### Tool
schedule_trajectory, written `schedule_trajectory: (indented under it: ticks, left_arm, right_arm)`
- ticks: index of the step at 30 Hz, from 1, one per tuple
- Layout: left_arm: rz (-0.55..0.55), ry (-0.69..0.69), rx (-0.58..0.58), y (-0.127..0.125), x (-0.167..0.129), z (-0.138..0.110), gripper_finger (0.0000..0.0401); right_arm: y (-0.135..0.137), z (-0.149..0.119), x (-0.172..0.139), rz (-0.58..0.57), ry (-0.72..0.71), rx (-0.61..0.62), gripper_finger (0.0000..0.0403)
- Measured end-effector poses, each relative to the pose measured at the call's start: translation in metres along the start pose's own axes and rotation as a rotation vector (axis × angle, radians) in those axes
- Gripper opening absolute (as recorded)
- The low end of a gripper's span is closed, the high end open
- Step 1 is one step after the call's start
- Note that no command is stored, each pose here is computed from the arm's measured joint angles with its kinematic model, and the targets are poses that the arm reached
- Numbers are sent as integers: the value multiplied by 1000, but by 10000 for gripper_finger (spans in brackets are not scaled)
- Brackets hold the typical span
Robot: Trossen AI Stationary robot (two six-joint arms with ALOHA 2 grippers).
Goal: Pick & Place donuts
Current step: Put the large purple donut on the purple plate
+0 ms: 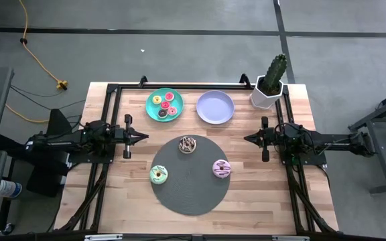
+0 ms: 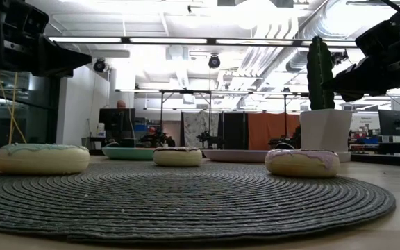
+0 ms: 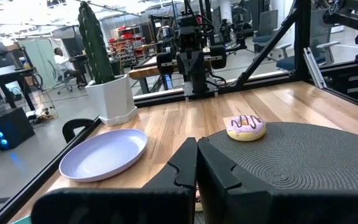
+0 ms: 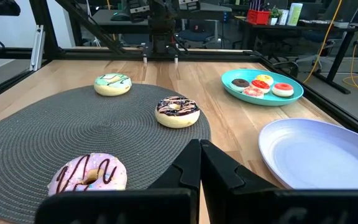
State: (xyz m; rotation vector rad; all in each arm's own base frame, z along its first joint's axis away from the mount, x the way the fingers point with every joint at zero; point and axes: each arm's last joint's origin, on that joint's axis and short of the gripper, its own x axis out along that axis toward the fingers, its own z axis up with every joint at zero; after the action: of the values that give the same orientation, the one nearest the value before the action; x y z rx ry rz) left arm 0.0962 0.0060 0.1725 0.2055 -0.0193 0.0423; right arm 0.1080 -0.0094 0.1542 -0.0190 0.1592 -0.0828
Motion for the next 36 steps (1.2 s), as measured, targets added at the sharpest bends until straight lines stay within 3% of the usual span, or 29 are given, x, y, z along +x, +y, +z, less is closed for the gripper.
schedule_trajectory:
  ticks: [19, 24, 36]
  left_arm:
    - [-2, -1, 0, 0, 0, 0, 0]
    - [-2, -1, 0, 0, 0, 0, 0]
    - [-2, -1, 0, 0, 0, 1, 0]
  right_arm:
    - [0, 0, 0, 0, -2, -2, 0]
    - [0, 3, 0, -16, -35, -89, 0]
    - [-1, 8, -1, -12, -53, 62, 0]
